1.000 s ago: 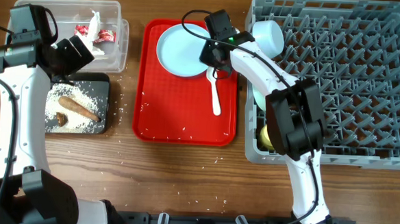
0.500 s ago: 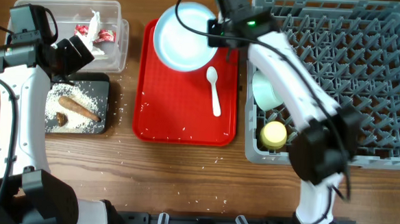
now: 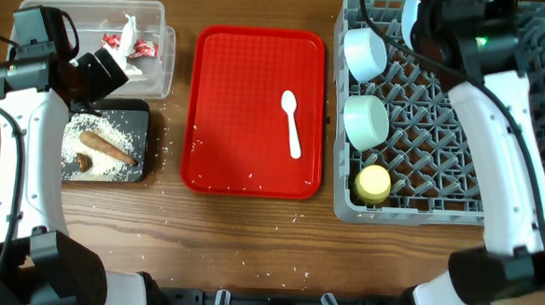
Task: Sort waste into correct bins and load items into the dishwasher rack
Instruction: 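Carry light blue plate to rack and stand it upright, release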
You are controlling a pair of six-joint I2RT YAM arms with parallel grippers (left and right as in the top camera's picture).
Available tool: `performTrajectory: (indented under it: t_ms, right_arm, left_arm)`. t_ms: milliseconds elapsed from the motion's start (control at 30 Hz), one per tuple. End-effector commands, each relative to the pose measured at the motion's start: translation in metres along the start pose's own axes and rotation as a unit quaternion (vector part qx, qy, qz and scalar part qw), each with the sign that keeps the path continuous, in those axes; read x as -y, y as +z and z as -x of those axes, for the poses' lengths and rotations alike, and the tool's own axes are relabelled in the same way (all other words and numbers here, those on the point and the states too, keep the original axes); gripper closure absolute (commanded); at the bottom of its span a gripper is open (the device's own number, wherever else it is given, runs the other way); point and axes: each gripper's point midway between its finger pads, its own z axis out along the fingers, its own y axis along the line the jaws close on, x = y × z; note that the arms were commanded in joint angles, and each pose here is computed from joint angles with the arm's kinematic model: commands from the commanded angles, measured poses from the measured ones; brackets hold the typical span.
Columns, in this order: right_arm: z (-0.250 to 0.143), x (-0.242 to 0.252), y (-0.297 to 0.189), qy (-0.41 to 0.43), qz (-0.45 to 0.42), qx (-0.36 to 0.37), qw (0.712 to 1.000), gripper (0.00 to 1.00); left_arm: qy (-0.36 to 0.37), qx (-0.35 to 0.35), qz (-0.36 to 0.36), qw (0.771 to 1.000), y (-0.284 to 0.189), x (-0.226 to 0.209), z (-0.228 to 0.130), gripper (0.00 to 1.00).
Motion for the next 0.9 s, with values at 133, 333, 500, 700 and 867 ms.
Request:
performTrajectory:
  t_ms: [133,333,500,700,867]
  right_arm:
    - [-0.037,-0.038,0.055,-0.148,-0.03,-0.062,0.987,0.96]
    - [-0.055,-0.062,0.077,-0.267,-0.018,-0.087,0.959,0.96]
    - [-0.072,-0.094,0.094,-0.344,0.041,-0.096,0.933,0.96]
    - [-0.087,-0.137,0.093,-0.324,0.146,-0.092,0.93,0.7]
    - [-0.081,-0.157,0.061,-0.189,0.259,-0.101,0.942,0.0]
  left_arm:
    - [-0.003,0.004,0.002,1.0,-0.001,-0.001,0.004,0.0]
    - [-0.003,0.004,0.002,1.0,-0.001,-0.001,0.004,0.0]
    - [-0.003,0.004,0.002,1.0,-0.001,-0.001,0.004,0.0]
    - [-0.003,0.004,0.002,1.0,-0.001,-0.001,0.004,0.0]
    - [-0.003,0.004,0.002,1.0,-0.001,-0.001,0.004,0.0]
